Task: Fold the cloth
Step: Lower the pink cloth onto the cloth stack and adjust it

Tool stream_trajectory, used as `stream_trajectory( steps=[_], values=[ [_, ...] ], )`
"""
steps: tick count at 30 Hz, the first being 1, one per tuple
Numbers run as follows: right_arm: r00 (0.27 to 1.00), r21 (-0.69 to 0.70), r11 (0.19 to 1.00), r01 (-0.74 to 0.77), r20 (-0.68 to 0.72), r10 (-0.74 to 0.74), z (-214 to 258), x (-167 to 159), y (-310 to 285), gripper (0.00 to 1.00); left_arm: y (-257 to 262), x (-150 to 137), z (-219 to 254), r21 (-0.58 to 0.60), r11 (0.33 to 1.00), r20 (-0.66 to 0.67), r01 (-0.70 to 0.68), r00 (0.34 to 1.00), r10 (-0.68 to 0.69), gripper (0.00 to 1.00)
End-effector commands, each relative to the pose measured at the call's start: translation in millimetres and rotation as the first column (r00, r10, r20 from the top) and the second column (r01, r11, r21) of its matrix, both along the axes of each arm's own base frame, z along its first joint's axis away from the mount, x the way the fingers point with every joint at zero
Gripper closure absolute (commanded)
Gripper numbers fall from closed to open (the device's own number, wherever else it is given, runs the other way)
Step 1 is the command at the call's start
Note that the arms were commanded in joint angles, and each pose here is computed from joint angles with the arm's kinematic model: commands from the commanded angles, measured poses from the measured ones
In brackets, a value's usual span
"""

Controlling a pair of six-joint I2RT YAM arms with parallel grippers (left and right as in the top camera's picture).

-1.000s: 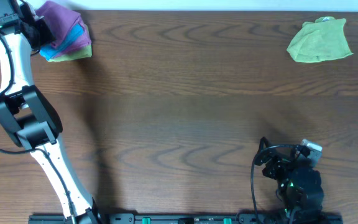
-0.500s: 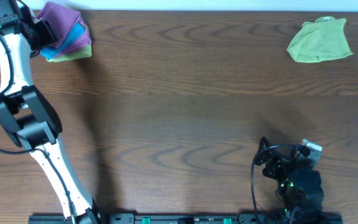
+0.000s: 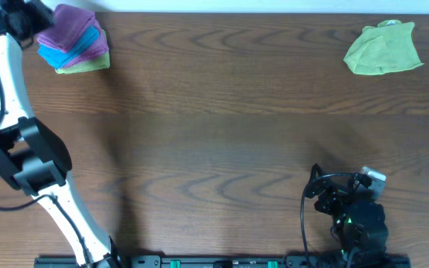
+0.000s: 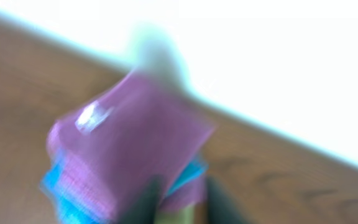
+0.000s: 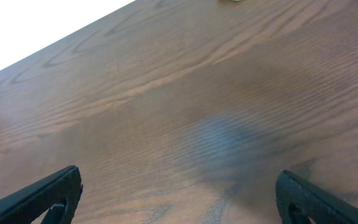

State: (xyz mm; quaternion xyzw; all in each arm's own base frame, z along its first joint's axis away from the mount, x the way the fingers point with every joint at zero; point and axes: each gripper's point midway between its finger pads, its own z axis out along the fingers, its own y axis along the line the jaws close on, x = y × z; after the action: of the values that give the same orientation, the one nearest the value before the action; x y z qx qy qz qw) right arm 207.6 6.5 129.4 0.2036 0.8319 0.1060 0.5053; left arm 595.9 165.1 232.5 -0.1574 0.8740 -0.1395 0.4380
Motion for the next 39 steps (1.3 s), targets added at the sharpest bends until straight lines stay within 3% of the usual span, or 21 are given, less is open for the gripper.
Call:
stream_trajectory(
  steps=[1, 13, 25, 31, 39],
  values=[
    [1.000, 0.011, 1.000, 0.006, 0.001, -0.007, -1.1, -0.3, -0.2, 0.01, -22.0, 10.2, 6.7, -0.128, 0.985, 0.077, 0.117, 0.991, -0.108, 0.94],
    [1.000, 0.011, 1.000, 0.006, 0.001, -0.006, -1.1, -0.3, -0.2, 0.01, -40.6, 50.0, -47.7, -0.387, 0.894, 0.169, 0.225, 0.971, -0.171, 0.94],
    [1.000, 0.011, 1.000, 0.006, 0.001, -0.007, -1.1, -0.3, -0.2, 0.01, -46.4, 50.3, -140.3, -0.532, 0.830, 0.032, 0.166, 0.984, -0.176, 0.95],
    [1.000, 0.011, 1.000, 0.006, 0.001, -0.007, -1.1, -0.3, -0.2, 0.01, -47.1, 51.3, -141.0, -0.531, 0.828, 0.043, 0.178, 0.982, -0.184, 0.94],
    [1.000, 0.011, 1.000, 0.006, 0.001, -0.007, -1.1, -0.3, -0.2, 0.01, -64.3, 46.7, -107.1, -0.586, 0.756, 0.129, 0.291, 0.955, -0.268, 0.94]
  ],
)
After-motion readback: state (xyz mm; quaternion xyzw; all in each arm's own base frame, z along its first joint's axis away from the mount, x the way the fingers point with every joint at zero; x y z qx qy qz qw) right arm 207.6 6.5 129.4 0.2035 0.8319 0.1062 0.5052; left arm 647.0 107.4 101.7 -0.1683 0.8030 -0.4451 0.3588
